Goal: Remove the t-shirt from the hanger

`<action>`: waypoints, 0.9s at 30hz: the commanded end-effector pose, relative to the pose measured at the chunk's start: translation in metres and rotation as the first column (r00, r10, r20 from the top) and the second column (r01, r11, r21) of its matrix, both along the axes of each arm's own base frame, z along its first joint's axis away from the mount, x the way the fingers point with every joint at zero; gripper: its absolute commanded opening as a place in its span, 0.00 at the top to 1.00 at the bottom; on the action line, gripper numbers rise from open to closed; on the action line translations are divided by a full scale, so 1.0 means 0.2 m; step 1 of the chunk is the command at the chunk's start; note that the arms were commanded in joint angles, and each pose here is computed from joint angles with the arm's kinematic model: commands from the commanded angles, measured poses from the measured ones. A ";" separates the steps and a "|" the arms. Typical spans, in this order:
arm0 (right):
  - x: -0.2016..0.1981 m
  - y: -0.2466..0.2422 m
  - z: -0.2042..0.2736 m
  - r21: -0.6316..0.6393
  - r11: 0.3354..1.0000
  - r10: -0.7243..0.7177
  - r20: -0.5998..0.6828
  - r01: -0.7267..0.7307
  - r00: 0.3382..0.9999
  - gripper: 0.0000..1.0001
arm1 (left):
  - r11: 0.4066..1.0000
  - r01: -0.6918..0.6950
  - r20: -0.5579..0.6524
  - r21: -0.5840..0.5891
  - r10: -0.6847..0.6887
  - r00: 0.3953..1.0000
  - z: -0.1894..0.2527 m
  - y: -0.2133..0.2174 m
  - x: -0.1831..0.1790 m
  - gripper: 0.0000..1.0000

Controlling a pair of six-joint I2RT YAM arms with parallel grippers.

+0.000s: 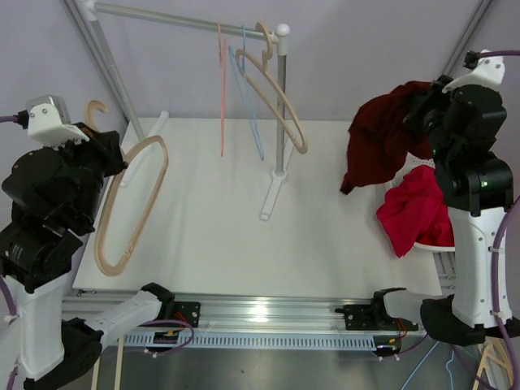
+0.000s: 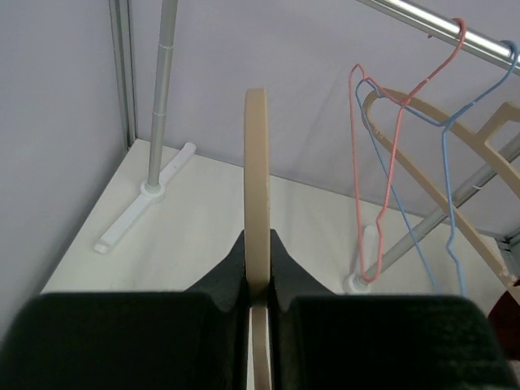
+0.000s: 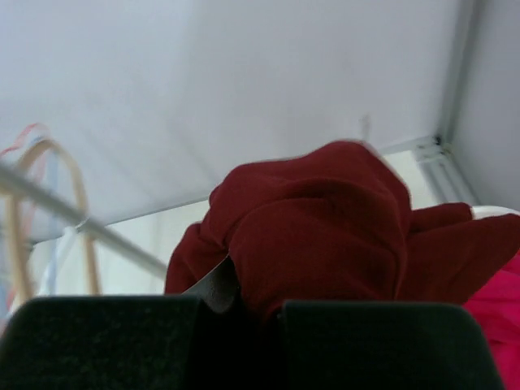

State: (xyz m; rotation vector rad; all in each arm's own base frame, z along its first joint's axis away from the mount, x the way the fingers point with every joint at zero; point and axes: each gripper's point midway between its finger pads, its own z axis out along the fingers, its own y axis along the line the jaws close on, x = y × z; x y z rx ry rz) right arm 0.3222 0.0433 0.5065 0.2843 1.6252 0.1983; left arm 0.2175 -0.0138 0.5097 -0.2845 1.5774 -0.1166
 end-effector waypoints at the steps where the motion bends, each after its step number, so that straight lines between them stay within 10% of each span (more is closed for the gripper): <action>1: 0.04 -0.25 -0.06 -0.015 0.992 -0.130 -0.070 0.129 0.989 1.00 | 0.998 -0.026 0.057 0.053 0.023 0.998 0.06 -0.01 0.12 0.99; 20: 0.08 -1.02 -0.78 0.182 0.859 -0.412 -0.310 0.479 0.857 1.00 | 0.998 -0.057 0.163 -0.037 0.062 0.985 0.40 0.03 0.41 0.99; 27: 0.17 -1.15 -1.55 0.160 0.764 -0.450 -0.563 0.626 0.693 1.00 | 1.000 0.007 0.197 -0.004 -0.006 0.980 0.45 -0.02 0.49 0.99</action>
